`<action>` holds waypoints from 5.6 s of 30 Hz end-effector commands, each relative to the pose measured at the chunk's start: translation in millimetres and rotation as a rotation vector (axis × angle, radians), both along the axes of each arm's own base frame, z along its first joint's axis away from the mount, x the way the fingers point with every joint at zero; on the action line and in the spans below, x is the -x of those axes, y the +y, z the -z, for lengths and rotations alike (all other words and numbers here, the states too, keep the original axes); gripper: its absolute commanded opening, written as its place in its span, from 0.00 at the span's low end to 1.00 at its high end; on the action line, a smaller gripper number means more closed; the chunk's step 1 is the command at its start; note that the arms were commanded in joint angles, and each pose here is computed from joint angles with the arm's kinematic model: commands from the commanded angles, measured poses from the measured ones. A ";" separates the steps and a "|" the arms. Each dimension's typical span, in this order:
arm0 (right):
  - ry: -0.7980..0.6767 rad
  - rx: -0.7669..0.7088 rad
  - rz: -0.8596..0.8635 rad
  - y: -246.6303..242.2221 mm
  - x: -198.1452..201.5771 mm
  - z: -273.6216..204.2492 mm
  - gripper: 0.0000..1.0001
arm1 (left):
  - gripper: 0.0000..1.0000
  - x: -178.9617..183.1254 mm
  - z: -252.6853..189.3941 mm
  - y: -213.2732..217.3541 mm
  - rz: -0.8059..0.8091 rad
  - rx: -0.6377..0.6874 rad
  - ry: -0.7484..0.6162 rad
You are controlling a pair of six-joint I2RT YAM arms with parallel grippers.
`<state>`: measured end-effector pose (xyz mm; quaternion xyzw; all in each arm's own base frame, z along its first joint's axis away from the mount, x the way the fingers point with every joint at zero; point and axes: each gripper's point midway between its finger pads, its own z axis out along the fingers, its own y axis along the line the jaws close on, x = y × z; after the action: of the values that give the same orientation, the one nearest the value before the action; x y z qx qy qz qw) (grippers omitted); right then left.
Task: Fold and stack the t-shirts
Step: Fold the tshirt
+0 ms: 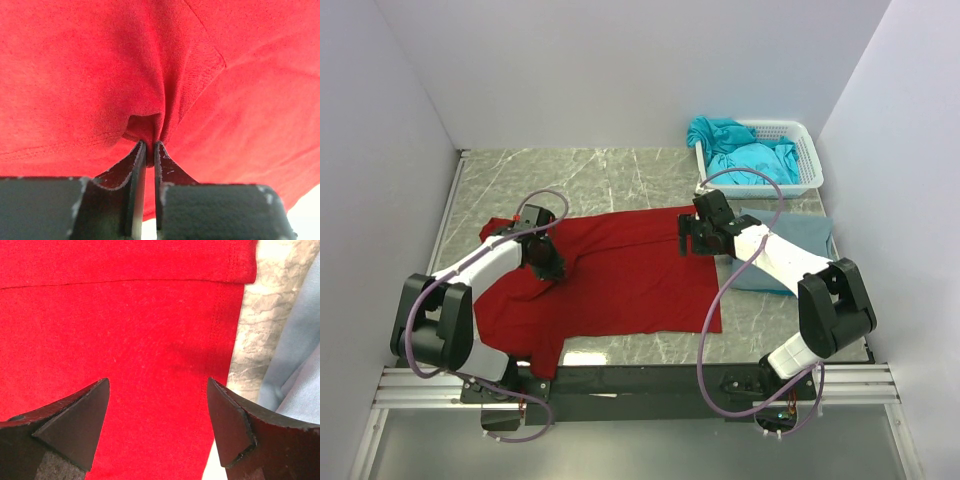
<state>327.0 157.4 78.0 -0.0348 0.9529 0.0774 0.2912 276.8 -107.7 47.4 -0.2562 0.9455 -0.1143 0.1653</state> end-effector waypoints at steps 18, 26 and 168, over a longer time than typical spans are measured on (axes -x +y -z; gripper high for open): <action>-0.047 -0.005 -0.009 0.7 -12.6 -16.7 0.85 | 1.00 -18.2 -69.8 42.2 -0.190 -0.168 -0.143; -0.098 -0.141 -0.107 38.3 -35.2 -41.0 0.86 | 0.99 -95.3 -68.6 82.9 -0.381 -0.028 -0.359; 0.279 0.096 -0.149 21.2 131.7 68.4 0.30 | 0.01 70.3 -28.8 116.0 -0.695 -0.295 -0.123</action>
<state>190.9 176.2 12.1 -0.1183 0.9804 0.0619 0.1451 189.2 9.1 58.5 -0.5317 0.8016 0.0883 0.2588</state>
